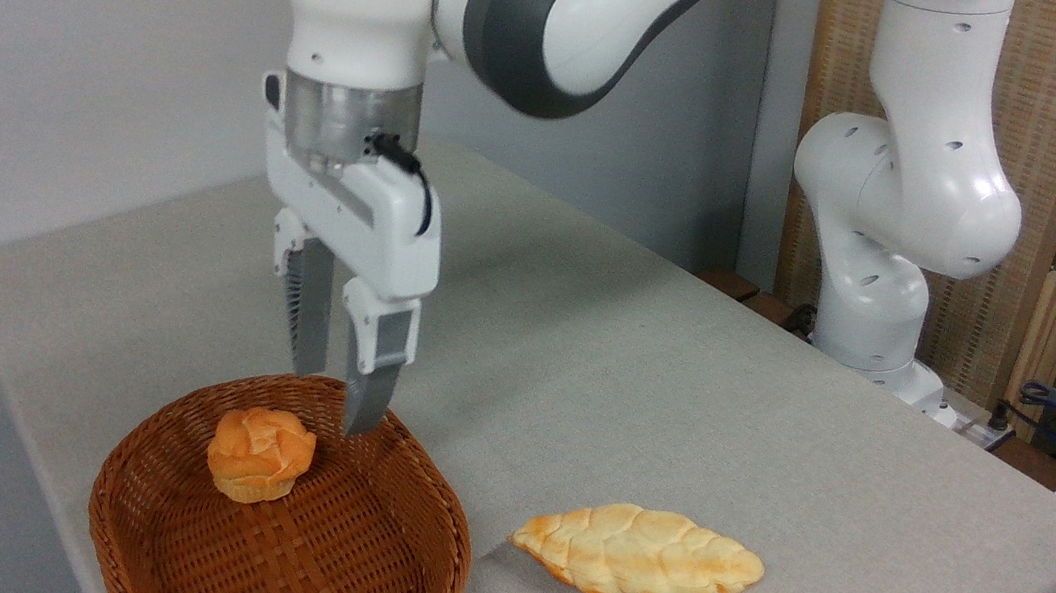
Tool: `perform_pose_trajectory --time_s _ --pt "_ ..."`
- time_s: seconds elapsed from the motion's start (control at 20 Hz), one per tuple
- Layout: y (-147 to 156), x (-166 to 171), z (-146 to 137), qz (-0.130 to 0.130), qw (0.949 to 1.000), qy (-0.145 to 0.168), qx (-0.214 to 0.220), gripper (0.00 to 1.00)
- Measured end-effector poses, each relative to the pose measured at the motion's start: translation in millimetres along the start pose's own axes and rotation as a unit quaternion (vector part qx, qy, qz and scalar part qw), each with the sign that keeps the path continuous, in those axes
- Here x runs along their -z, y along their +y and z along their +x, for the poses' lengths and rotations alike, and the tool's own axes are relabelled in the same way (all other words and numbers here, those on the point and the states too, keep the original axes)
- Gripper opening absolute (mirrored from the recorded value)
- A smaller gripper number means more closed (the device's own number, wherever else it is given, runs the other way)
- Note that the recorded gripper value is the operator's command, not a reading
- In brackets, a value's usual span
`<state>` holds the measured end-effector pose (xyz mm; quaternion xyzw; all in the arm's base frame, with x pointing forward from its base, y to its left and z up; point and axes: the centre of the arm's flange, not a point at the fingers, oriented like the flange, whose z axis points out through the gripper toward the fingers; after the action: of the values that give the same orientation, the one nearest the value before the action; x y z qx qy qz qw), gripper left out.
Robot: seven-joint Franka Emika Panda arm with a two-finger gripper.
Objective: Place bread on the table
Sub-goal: 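Lower the open gripper into the basket around the orange bun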
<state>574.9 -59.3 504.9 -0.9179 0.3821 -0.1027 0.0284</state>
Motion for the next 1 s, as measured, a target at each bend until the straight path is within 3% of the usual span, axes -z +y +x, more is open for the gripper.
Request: perform_pose_trajectory --time_s 0.3,0.55,1.0 --pt "1 -35 21 -0.011 0.9988 0.043 0.019 1.0" --pt "10 -55 31 -0.023 0.9986 0.044 0.016 1.0" --pt "10 -77 35 -0.022 0.9988 0.043 -0.004 1.0"
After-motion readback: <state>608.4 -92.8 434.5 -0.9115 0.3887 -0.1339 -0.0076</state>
